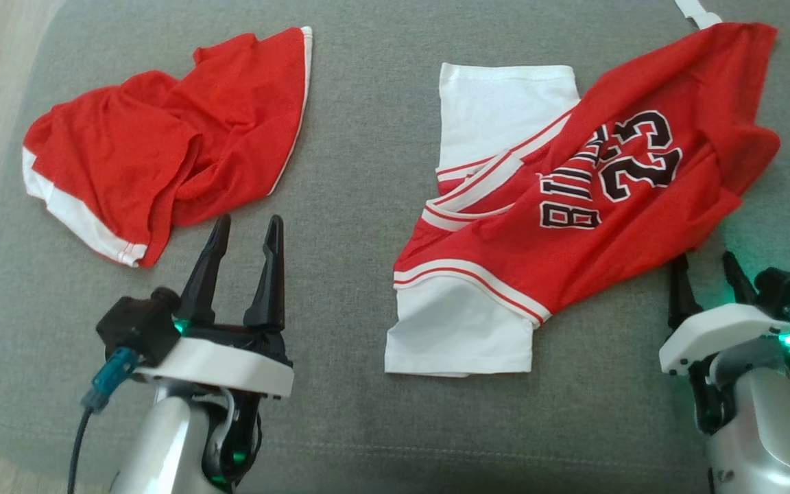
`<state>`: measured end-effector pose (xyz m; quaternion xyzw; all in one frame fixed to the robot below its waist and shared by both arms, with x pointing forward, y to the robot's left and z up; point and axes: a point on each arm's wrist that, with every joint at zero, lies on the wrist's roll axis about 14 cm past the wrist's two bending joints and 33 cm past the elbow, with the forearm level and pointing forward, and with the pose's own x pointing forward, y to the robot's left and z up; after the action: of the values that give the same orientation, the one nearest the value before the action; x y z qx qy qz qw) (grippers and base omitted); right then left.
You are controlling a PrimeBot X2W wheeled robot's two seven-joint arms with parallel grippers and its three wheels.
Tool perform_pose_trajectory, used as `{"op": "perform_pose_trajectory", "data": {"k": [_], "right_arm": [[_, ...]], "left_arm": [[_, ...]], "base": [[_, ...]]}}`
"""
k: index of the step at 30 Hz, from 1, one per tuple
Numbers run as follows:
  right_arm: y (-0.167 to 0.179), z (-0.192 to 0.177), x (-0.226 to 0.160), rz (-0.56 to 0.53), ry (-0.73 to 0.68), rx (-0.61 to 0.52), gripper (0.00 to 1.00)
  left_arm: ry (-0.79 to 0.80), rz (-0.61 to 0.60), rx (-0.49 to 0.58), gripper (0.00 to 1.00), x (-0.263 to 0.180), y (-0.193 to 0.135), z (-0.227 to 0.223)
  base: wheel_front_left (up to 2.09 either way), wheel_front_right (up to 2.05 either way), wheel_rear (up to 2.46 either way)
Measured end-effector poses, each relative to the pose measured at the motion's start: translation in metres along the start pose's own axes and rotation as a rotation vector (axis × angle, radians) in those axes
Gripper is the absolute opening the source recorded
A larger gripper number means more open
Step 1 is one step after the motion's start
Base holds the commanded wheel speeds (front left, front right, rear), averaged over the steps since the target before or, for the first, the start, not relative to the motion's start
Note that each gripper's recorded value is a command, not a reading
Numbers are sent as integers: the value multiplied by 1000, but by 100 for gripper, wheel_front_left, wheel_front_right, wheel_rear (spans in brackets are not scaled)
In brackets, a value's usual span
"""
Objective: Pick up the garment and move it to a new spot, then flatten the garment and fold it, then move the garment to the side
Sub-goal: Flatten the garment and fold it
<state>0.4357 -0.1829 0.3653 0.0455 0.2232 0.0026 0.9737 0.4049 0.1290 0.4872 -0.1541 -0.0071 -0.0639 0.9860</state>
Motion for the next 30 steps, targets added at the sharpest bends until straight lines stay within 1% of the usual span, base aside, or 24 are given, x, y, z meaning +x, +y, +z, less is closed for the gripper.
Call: {"op": "perform_pose_trajectory", "data": {"k": [2, 8, 9, 10, 13, 18, 22, 30], "right_arm": [[2, -6, 2, 3, 20, 9, 100], [9, 4, 16, 18, 11, 13, 100], [10, 4, 17, 19, 8, 11, 52], [10, 3, 18, 19, 12, 5, 0], [7, 3, 19, 10, 12, -13, 0], [-18, 13, 12, -62, -17, -39, 0], [-37, 30, 1, -113, -69, -86, 0], [-85, 26, -38, -209, -1, -194, 0]], "left_arm": [[3, 7, 1, 100, -1, 2, -1], [10, 20, 3, 100, -1, 7, -3], [11, 21, 4, 100, -1, 7, -3], [10, 21, 4, 100, 0, 7, -3], [4, 18, 5, 100, 3, 7, -2], [-6, 4, 4, 100, 3, 2, 2], [-21, -15, 2, 100, 3, -5, 7], [-45, -49, -12, 100, 1, -20, 16]], "base": [[0, 0, 0], [0, 0, 0], [0, 0, 0], [0, 0, 0], [0, 0, 0], [0, 0, 0], [0, 0, 0], [0, 0, 0]]}}
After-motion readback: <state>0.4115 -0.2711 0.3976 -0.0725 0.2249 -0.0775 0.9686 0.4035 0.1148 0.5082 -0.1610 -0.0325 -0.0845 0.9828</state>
